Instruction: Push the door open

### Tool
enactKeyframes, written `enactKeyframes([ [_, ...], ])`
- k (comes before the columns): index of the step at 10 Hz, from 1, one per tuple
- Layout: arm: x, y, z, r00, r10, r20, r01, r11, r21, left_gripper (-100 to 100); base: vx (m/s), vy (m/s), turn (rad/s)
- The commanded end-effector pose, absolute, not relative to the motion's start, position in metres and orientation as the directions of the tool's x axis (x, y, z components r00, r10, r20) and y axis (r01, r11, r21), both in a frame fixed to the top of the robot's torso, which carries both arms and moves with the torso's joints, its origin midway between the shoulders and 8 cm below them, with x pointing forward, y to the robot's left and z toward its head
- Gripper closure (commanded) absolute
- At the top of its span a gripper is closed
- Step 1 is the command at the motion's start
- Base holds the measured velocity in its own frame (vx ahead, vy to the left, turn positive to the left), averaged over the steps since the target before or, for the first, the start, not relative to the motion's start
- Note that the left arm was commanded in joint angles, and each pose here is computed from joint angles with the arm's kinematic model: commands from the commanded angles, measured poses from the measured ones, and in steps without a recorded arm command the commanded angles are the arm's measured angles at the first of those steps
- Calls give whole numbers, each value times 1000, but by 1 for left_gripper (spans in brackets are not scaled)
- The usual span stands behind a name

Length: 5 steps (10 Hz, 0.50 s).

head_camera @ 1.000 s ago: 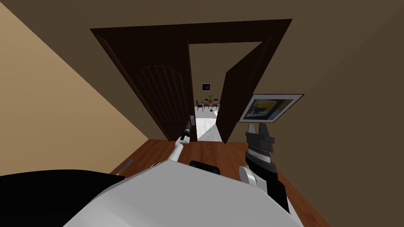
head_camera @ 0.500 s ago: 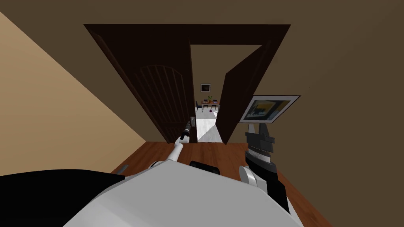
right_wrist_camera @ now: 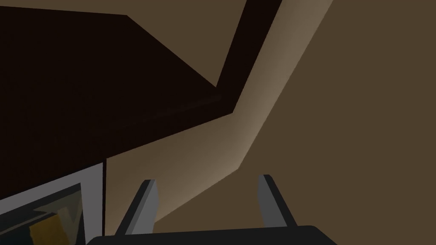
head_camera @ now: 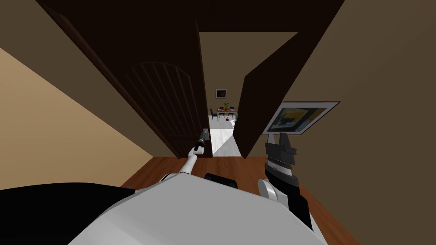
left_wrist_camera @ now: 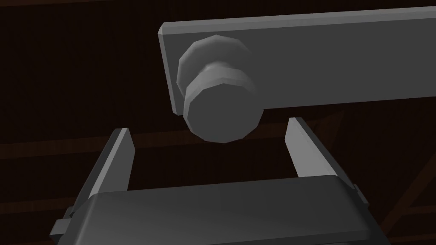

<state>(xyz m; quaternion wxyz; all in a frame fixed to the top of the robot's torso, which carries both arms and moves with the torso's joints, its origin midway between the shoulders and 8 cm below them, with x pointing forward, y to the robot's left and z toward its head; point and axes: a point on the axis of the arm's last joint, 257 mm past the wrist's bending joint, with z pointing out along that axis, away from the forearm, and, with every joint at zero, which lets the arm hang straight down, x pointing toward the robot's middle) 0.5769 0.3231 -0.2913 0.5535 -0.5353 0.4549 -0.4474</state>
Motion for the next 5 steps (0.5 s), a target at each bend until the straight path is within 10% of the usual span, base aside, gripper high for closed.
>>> enactKeyframes([
  [1,576,321,-293,187,-982,-16,7,18,-1000,-100,185,64,-17],
  [3,577,319,-295,186,-982,-10,6,12,-1000,-100,132,44,-14],
  [4,577,319,-295,186,-982,-10,6,12,-1000,100,-9,-1,8],
  [5,577,319,-295,186,-982,-10,6,12,-1000,100,-32,-10,0],
])
